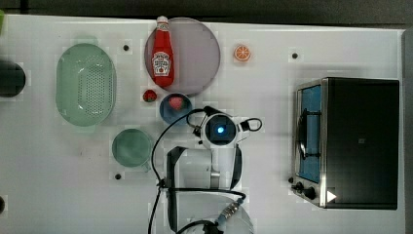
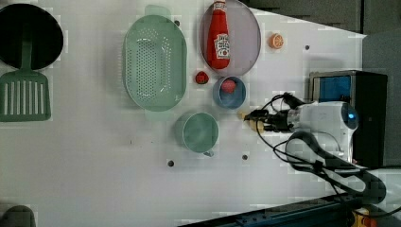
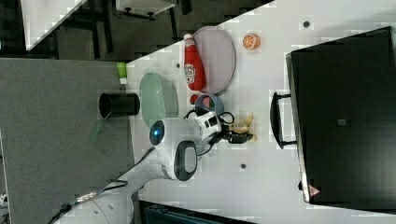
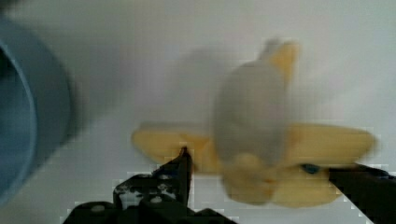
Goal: Pick Banana and place it in mug.
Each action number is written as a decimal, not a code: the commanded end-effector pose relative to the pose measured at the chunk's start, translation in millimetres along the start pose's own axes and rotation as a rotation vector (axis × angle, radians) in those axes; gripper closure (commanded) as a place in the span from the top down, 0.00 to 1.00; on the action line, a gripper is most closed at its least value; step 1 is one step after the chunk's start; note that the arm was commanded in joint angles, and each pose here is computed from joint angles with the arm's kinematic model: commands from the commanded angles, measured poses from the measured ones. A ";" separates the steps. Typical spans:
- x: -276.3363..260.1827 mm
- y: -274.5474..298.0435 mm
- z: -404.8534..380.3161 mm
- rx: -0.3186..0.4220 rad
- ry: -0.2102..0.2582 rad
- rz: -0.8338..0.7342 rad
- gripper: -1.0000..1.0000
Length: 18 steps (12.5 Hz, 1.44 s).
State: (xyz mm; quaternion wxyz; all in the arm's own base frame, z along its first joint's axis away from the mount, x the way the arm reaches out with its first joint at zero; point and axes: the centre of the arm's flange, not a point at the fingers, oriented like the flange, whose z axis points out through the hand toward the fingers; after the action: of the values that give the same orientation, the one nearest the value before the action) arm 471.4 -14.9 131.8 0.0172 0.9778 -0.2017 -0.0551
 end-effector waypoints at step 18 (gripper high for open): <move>22.3 3.5 -170.9 0.030 0.055 -0.017 0.36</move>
State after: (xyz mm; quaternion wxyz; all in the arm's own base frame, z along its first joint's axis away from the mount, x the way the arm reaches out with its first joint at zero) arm 483.7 -16.4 244.2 0.0154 0.9764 -0.1992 -0.0822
